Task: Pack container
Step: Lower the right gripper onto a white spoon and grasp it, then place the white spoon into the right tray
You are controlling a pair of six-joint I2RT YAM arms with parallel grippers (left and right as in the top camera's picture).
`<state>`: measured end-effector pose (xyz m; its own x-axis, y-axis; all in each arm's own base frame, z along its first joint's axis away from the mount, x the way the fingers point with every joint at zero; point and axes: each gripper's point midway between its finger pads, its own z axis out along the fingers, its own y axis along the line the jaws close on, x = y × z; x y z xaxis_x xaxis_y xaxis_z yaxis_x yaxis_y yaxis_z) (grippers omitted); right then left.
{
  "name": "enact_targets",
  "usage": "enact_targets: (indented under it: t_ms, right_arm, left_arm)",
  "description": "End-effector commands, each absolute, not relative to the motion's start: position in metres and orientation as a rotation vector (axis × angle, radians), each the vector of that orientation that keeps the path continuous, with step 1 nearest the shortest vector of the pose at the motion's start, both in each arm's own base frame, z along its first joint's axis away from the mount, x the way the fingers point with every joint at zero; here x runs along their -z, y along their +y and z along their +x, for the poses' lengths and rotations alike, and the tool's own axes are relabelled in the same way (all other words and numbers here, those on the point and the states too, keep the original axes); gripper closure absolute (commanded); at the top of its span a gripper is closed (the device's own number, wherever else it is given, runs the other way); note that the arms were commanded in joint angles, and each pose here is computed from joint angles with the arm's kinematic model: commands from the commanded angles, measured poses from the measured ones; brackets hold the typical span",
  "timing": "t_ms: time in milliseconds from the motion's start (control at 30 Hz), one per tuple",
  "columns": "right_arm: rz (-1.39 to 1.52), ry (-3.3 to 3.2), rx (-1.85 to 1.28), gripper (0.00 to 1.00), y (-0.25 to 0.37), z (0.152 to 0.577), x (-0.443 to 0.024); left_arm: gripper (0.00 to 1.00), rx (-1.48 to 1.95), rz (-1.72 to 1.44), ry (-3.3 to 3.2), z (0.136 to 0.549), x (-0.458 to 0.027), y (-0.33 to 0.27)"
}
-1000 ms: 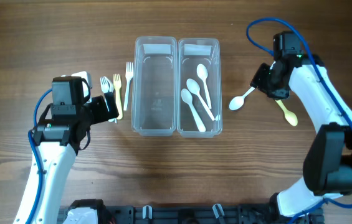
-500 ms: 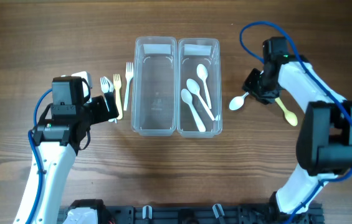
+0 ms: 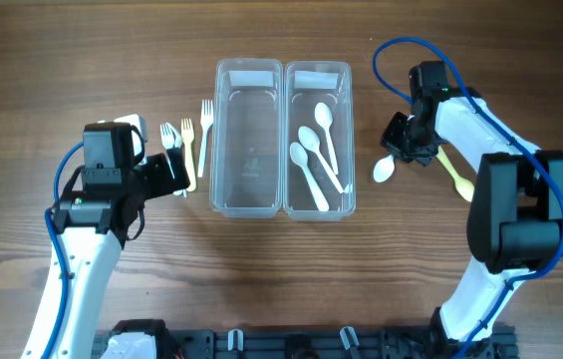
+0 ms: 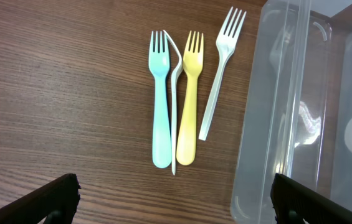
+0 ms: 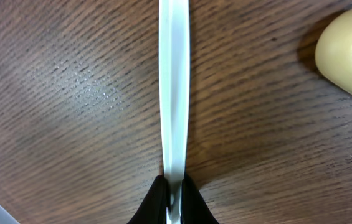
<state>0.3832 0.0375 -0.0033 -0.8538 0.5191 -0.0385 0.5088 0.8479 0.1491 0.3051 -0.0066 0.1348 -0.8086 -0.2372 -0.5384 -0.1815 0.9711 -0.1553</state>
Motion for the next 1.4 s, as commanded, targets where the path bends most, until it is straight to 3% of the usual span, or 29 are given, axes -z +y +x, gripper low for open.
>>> enact_targets:
  t_ms: [0, 233, 367, 567, 733, 900, 967, 1100, 1233, 1367]
  right_arm:
    - [0.687, 2.909, -0.157, 0.96, 0.034, 0.386, -0.021]
    - [0.271, 2.675, -0.412, 0.96, 0.078, 0.398, -0.132]
    - [0.090, 2.603, -0.511, 0.96, 0.116, 0.388, -0.166]
    - [-0.109, 2.649, -0.542, 0.96, 0.175, 0.368, -0.149]
    - [-0.215, 2.714, -0.442, 0.95, 0.205, 0.362, -0.106]
    - [-0.293, 2.766, -0.409, 0.73, 0.219, 0.357, -0.078]
    - [-0.311, 2.712, -0.422, 0.66, 0.220, 0.365, -0.102]
    - [-0.305, 2.508, -0.446, 0.40, 0.210, 0.386, -0.184]
    - [-0.161, 2.343, -0.326, 0.32, 0.155, 0.398, -0.249]
    - [0.021, 2.318, -0.110, 0.31, 0.072, 0.399, -0.266]
  left_arm:
    - [0.00, 0.125, -0.300, 2.516, 0.310, -0.142, -0.007]
    - [0.00, 0.125, -0.300, 2.516, 0.310, -0.142, -0.007]
    - [0.00, 0.125, -0.300, 2.516, 0.310, -0.142, -0.007]
    - [0.00, 0.125, -0.300, 2.516, 0.310, -0.142, -0.007]
    - [0.00, 0.125, -0.300, 2.516, 0.310, -0.142, -0.007]
    - [0.00, 0.125, -0.300, 2.516, 0.310, -0.142, -0.007]
    - [0.00, 0.125, -0.300, 2.516, 0.310, -0.142, -0.007]
    - [0.00, 0.125, -0.300, 2.516, 0.310, -0.142, -0.007]
    - [0.00, 0.125, -0.300, 2.516, 0.310, -0.142, -0.007]
    - [0.00, 0.125, -0.300, 2.516, 0.310, -0.142, -0.007]
